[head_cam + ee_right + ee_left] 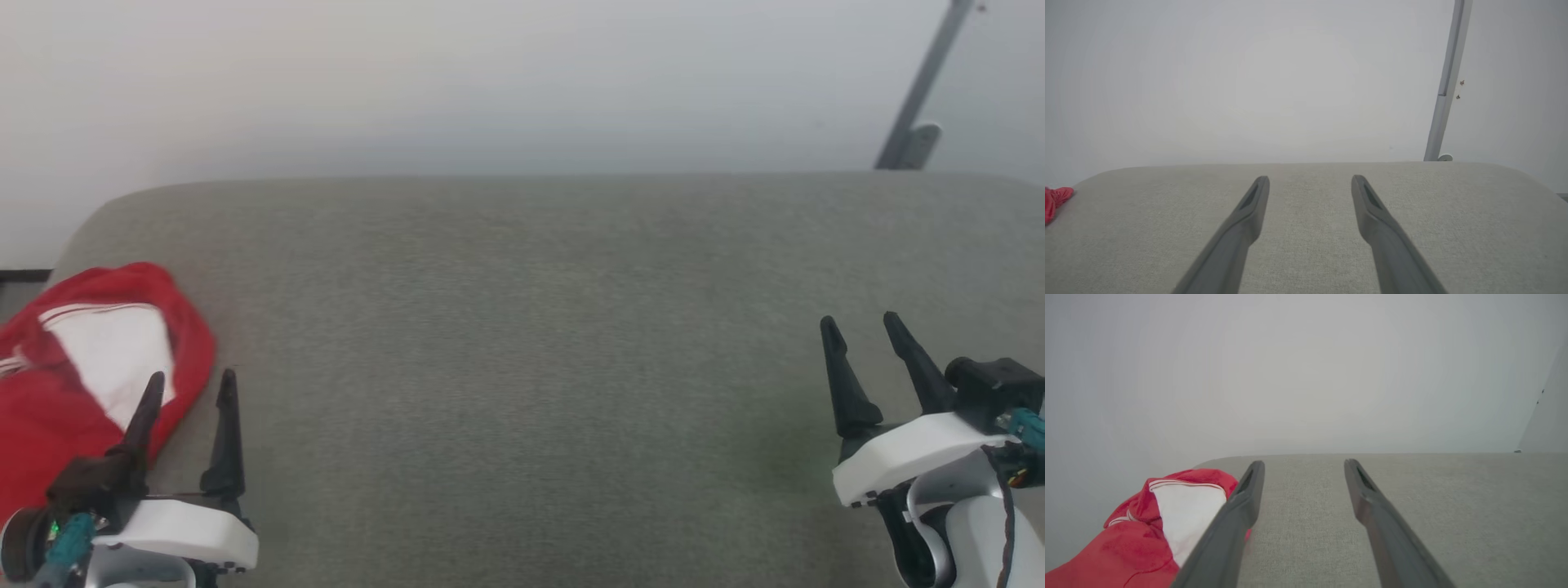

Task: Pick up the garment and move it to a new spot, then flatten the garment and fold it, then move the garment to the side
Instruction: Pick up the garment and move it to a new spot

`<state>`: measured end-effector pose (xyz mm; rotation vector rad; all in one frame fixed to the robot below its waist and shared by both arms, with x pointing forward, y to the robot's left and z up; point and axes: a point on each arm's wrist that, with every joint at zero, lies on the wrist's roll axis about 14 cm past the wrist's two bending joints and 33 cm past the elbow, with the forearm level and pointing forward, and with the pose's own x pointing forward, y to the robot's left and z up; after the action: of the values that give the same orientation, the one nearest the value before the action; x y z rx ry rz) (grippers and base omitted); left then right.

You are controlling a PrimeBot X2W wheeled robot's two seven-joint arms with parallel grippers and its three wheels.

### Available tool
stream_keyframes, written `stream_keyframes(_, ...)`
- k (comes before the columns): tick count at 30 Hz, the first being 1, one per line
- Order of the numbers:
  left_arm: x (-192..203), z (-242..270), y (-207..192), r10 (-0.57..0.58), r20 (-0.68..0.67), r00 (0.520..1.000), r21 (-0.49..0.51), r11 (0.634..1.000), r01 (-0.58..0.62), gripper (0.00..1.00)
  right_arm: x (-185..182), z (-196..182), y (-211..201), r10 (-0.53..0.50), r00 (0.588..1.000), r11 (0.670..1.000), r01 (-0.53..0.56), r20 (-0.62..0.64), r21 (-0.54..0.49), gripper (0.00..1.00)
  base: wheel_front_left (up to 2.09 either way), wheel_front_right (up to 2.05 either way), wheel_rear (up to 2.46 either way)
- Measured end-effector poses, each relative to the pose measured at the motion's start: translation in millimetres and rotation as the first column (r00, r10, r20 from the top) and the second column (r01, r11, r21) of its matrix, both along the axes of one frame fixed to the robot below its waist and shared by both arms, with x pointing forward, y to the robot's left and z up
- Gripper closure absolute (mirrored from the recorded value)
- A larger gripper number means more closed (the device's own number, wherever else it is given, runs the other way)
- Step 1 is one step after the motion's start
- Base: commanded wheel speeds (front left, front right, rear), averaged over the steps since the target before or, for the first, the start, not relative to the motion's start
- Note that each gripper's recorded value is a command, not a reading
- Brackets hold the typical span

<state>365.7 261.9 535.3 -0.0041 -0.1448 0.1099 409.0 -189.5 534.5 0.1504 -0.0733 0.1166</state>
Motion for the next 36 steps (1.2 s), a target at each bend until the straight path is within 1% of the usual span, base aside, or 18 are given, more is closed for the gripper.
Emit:
stream_keyframes(3, -7.1, 1.7, 10.1, 0.031, 0.004, 1.000, -0.013, 0.999, -0.031, 0.00, 2.1, 0.8, 10.2, 0.029, 1.000, 1.000, -0.029, 0.001, -0.001, 0.00, 0.00, 0.00, 0.00)
stream_keyframes(7, -25.7, 5.2, 32.4, 0.100, 0.010, 0.995, -0.033, 0.994, -0.099, 0.00, 5.6, 1.2, 37.6, 0.105, 0.995, 0.995, -0.105, -0.003, -0.004, 0.00, 0.00, 0.00, 0.00)
stream_keyframes(11, -49.8, 6.7, 56.4, 0.181, 0.009, 0.983, -0.058, 0.982, -0.180, 0.00, 9.0, 3.3, 69.6, 0.192, 0.981, 0.981, -0.192, -0.002, -0.007, 0.00, 0.00, 0.00, 0.00)
stream_keyframes(15, -77.5, 8.5, 82.8, 0.276, 0.007, 0.961, -0.083, 0.958, -0.274, 0.00, 10.6, 5.6, 104.2, 0.282, 0.959, 0.959, -0.282, 0.001, -0.010, 0.00, 0.00, 0.00, 0.00)
stream_keyframes(18, -100.6, 5.4, 99.4, 0.342, -0.007, 0.940, -0.110, 0.934, -0.341, 0.00, 10.2, 6.3, 129.2, 0.345, 0.939, 0.939, -0.345, 0.000, -0.012, 0.00, 0.00, 0.00, 0.00)
stream_keyframes(20, -114.6, 3.5, 109.8, 0.389, -0.022, 0.921, -0.117, 0.914, -0.389, 0.00, 9.6, 6.7, 144.3, 0.381, 0.924, 0.924, -0.381, -0.001, -0.010, 0.00, 0.00, 0.00, 0.00)
stream_keyframes(21, -129.4, 0.6, 118.4, 0.426, -0.037, 0.904, -0.116, 0.897, -0.427, 0.00, 8.7, 8.4, 158.9, 0.417, 0.909, 0.909, -0.417, 0.002, -0.012, 0.00, 0.00, 0.00, 0.00)
stream_keyframes(22, -129.4, 0.6, 118.4, 0.426, -0.037, 0.904, -0.116, 0.897, -0.427, 0.00, 8.7, 8.4, 158.9, 0.417, 0.909, 0.909, -0.417, 0.002, -0.012, 0.00, 0.00, 0.00, 0.00)
stream_keyframes(25, -144.6, 1.3, 126.7, 0.463, -0.037, 0.885, -0.139, 0.875, -0.464, 0.00, 7.8, 9.7, 175.4, 0.455, 0.890, 0.890, -0.455, 0.004, -0.012, 0.00, 0.00, 0.00, 0.00)
stream_keyframes(26, -152.8, 2.2, 131.3, 0.487, -0.037, 0.873, -0.149, 0.861, -0.486, 0.00, 7.4, 9.6, 182.8, 0.471, 0.882, 0.882, -0.471, 0.004, -0.010, 0.00, 0.00, 0.00, 0.00)
stream_keyframes(28, -157.7, 2.6, 132.9, 0.497, -0.036, 0.867, -0.159, 0.854, -0.496, 0.00, 7.4, 9.2, 187.8, 0.482, 0.876, 0.876, -0.482, 0.005, -0.012, 0.00, 0.00, 0.00, 0.00)
stream_keyframes(33, -164.8, 1.4, 135.7, 0.513, -0.044, 0.857, -0.171, 0.842, -0.512, 0.00, 7.6, 5.6, 193.4, 0.495, 0.869, 0.869, -0.495, -0.004, -0.010, 0.00, 0.00, 0.00, 0.00)
stream_keyframes(36, -165.3, -1.9, 135.5, 0.516, -0.054, 0.855, -0.199, 0.833, -0.516, 0.00, 9.0, 4.6, 193.3, 0.496, 0.868, 0.868, -0.496, -0.006, -0.011, 0.00, 0.00, 0.00, 0.00)
